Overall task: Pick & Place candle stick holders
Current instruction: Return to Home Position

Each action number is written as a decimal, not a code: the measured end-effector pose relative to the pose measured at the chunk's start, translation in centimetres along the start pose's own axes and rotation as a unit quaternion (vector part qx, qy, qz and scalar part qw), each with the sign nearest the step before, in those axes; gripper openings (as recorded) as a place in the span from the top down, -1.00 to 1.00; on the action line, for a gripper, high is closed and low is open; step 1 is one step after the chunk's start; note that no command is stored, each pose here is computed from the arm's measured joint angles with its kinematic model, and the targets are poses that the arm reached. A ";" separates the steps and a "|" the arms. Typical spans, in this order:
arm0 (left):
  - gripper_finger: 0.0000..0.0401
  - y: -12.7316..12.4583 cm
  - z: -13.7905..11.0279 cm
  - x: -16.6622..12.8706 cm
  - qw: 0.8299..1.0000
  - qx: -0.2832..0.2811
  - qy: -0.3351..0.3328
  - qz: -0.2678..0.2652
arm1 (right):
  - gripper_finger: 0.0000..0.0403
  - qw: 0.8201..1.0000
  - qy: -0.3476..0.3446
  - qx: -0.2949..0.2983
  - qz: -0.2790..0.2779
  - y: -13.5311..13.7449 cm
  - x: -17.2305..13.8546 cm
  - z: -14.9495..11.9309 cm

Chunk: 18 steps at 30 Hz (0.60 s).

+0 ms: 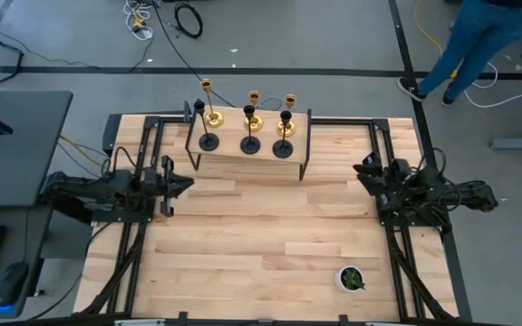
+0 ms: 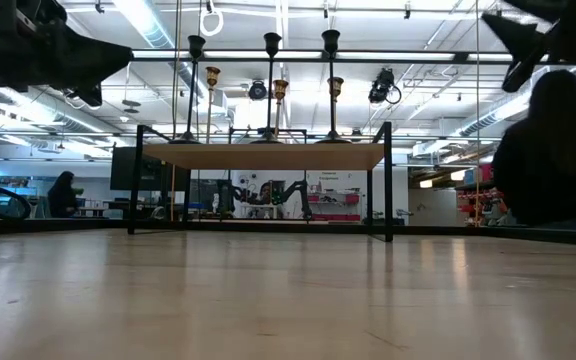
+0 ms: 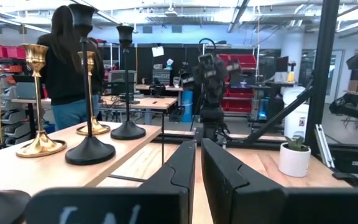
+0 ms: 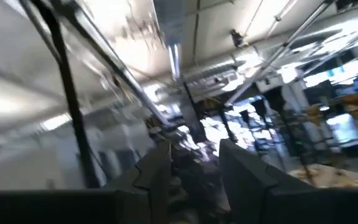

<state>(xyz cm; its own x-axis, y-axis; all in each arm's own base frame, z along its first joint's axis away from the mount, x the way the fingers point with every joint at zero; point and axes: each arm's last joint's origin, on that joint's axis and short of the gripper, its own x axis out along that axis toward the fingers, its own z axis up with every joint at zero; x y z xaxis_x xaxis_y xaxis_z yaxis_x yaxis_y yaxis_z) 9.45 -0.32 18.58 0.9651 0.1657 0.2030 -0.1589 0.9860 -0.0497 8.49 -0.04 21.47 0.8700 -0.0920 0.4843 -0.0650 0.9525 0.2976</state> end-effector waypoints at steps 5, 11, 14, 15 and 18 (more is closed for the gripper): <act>0.84 0.4 0.2 0.0 1.000 0.001 -0.010 0.018 | 0.32 0.987 0.100 -0.117 -0.047 -0.8 -0.2 -1.9; 0.84 0.5 0.1 0.1 1.000 0.004 -0.008 0.027 | 0.32 0.968 0.210 -0.088 -0.108 -1.6 -1.0 -4.1; 0.84 0.6 0.1 0.1 0.999 0.006 -0.005 0.034 | 0.32 0.967 0.217 -0.086 -0.100 -1.6 -0.9 -4.2; 0.84 0.7 0.1 0.1 0.999 0.007 -0.006 0.038 | 0.32 0.966 0.221 -0.090 -0.097 -1.6 -1.0 -4.2; 0.84 0.9 0.1 0.1 0.999 0.009 -0.005 0.048 | 0.32 0.966 0.221 -0.096 -0.096 -1.6 -0.9 -4.2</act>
<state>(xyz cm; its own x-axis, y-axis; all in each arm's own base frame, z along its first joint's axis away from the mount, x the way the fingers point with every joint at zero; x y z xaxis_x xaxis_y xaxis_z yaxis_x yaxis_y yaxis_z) 9.39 0.60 18.63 0.9430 0.2595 0.2084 -0.2544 0.9657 -0.0515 9.84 -0.26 17.05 0.9834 -0.1797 0.0237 0.1732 0.9703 0.1690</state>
